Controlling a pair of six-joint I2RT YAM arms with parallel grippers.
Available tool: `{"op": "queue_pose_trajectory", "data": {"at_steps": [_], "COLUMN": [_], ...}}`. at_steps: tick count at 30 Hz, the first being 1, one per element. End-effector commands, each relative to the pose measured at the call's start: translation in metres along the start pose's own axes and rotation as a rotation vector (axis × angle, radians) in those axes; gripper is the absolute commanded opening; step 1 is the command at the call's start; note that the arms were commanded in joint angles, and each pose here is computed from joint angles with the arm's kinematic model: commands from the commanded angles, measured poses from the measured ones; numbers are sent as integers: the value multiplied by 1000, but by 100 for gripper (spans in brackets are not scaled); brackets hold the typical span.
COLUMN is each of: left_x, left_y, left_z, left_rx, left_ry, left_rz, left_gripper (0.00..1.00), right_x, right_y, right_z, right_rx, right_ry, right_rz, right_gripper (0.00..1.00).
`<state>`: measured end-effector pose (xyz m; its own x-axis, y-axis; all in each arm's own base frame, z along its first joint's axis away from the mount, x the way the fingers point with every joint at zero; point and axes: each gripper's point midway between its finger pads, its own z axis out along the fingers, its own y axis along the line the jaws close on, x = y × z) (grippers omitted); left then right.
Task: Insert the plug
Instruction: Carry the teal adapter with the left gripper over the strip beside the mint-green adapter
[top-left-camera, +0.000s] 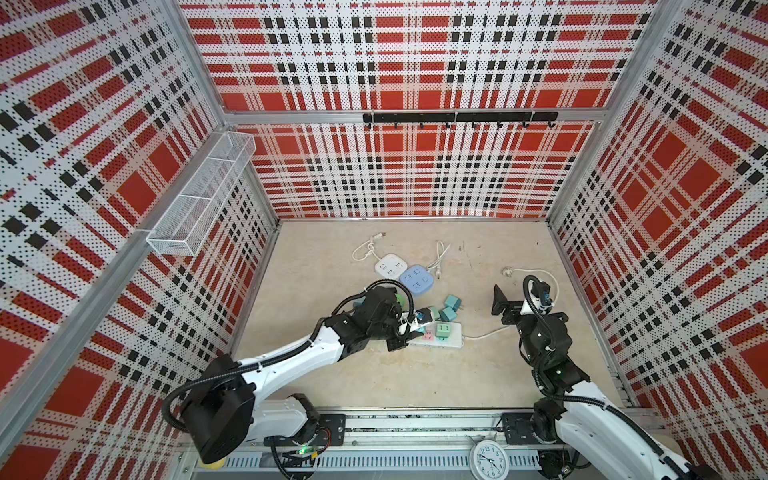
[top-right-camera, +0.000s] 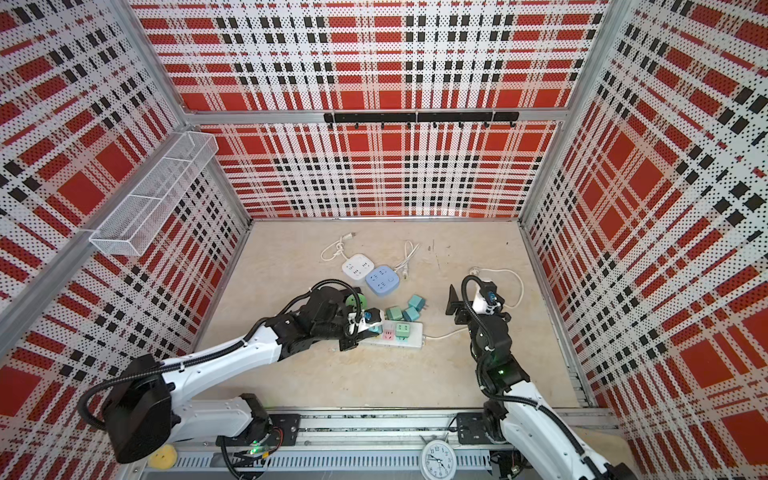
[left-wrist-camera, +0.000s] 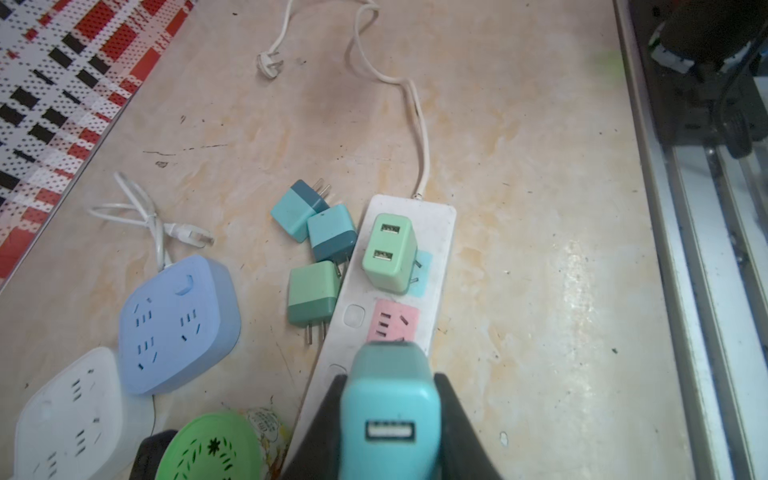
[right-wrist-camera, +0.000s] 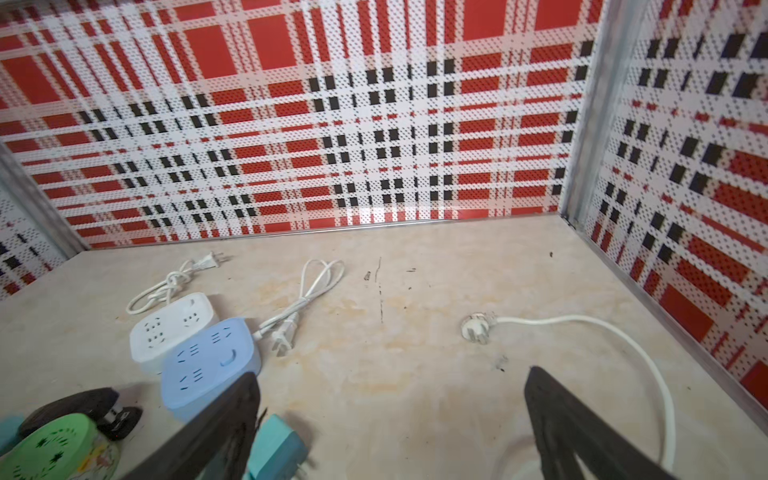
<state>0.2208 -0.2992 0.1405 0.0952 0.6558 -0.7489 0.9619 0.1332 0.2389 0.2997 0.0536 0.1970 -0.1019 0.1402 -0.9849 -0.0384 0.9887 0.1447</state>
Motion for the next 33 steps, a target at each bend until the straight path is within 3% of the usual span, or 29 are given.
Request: {"op": "queue_pose_trajectory", "data": {"at_steps": [1, 5, 13, 33], "left_x": [-7, -2, 11, 22], "left_y": [-3, -3, -6, 4], "left_z": [1, 10, 31, 66], "left_rx": [77, 132, 185, 241], "left_ry": [-16, 21, 103, 140], "left_rz": [105, 112, 136, 103], "left_gripper": [0, 0, 0, 0], "right_x": [19, 28, 38, 45], "right_y": [6, 12, 5, 13], "right_z": [6, 16, 20, 28], "right_rx": [-85, -130, -88, -123], "right_ry": [40, 74, 105, 156], "right_rz": [100, 103, 121, 110], "right_gripper": [100, 100, 100, 100]}}
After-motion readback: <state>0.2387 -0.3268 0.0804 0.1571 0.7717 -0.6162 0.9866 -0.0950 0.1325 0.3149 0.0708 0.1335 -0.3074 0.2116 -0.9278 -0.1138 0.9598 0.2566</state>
